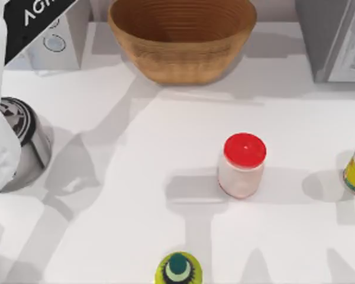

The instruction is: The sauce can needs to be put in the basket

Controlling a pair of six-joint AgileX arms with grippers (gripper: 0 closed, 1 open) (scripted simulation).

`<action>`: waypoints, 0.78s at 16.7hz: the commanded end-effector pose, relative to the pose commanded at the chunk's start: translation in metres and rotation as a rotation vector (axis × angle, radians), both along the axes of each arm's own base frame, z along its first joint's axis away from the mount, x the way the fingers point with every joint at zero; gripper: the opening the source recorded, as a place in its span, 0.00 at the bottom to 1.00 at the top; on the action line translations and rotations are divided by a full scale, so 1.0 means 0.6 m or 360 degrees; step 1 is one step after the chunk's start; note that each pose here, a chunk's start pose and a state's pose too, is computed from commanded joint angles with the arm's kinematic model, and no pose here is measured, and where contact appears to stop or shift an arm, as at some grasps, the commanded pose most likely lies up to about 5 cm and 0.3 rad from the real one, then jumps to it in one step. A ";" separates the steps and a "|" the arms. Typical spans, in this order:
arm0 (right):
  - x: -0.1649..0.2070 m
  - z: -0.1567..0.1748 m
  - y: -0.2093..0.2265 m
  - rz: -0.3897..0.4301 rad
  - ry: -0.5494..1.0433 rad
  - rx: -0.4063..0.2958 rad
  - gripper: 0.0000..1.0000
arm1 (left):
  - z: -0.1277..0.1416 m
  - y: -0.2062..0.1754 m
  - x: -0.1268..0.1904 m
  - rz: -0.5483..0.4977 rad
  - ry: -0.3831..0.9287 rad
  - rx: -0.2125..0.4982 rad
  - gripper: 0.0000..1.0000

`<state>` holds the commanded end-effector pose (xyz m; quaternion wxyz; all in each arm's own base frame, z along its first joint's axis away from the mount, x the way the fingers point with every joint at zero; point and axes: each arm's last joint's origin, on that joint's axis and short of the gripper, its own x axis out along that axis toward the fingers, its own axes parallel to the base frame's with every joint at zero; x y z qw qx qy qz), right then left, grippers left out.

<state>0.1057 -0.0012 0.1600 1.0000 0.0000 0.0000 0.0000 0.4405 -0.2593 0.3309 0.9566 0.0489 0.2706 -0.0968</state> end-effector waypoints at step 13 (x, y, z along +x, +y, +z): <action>0.000 0.000 0.000 0.0000 0.0000 0.0000 1.00 | -0.034 -0.046 0.008 0.0365 -0.0097 -0.0060 0.00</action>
